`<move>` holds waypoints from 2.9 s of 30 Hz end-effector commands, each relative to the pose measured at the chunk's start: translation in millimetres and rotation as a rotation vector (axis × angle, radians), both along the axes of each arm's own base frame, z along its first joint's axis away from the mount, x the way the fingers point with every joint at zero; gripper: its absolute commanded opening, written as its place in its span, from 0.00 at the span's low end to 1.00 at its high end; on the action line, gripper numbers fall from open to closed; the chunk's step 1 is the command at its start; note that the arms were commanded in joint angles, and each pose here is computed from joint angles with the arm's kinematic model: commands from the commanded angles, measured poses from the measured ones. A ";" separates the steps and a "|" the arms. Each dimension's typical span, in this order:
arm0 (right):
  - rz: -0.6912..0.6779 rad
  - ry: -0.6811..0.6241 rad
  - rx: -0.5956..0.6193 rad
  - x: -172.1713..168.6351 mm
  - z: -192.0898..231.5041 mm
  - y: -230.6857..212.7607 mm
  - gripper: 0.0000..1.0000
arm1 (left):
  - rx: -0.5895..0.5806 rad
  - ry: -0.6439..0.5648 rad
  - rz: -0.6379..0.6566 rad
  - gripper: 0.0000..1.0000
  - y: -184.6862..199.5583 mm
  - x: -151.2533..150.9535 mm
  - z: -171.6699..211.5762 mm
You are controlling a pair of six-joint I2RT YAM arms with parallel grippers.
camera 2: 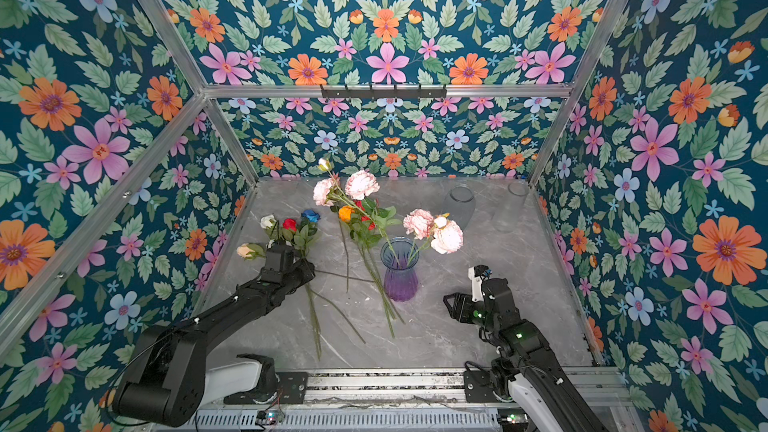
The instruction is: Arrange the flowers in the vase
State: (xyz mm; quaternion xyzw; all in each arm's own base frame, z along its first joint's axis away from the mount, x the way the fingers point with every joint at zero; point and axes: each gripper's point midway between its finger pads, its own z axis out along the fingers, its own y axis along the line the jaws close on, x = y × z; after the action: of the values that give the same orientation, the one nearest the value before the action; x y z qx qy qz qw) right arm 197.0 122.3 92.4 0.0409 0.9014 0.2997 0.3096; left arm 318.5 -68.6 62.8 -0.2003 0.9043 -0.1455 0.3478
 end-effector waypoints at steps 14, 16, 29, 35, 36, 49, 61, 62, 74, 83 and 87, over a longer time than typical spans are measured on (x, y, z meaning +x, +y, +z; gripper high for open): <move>0.001 -0.027 0.007 3.2 6.6 1.2 0.62 | 0.063 0.070 0.013 0.20 7.0 5.4 -21.2; -0.002 -0.027 0.008 3.4 6.7 0.8 0.62 | 0.065 0.076 0.015 0.19 7.7 4.8 -23.4; -0.002 -0.030 0.010 3.2 7.3 0.8 0.62 | 0.073 0.070 0.025 0.00 12.1 6.4 -20.2; -0.002 -0.031 0.010 2.8 7.2 0.7 0.62 | 0.094 -0.008 0.042 0.00 18.3 14.5 17.9; -0.003 -0.031 0.010 3.1 7.2 0.6 0.62 | 0.099 -0.034 0.043 0.00 19.3 16.6 29.8; -0.006 -0.035 0.009 3.2 8.1 0.0 0.62 | 0.061 -0.396 -0.011 0.00 13.3 16.4 170.2; -0.005 -0.041 0.013 2.2 9.0 0.1 0.62 | -0.004 -0.358 -0.036 0.00 8.1 15.6 152.8; -0.004 -0.042 0.015 1.8 9.2 0.2 0.62 | 0.068 -0.276 -0.046 0.00 7.7 18.9 141.1; -0.005 -0.052 0.019 1.6 10.8 0.0 0.62 | -0.032 -0.357 -0.253 0.00 -30.7 18.9 159.5; -0.002 -0.051 0.020 1.6 10.4 0.6 0.62 | -0.094 -0.684 -0.214 0.00 -24.0 -2.0 245.1; -0.001 -0.046 0.017 2.1 10.0 0.7 0.62 | -0.175 -0.993 -0.296 0.00 -32.8 -38.2 337.5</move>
State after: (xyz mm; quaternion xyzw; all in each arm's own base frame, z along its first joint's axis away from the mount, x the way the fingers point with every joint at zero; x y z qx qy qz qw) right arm 197.6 122.0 100.4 0.0379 0.8932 0.3055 0.3276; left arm 300.4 -94.0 330.7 -0.0461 0.7231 -0.2968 0.6220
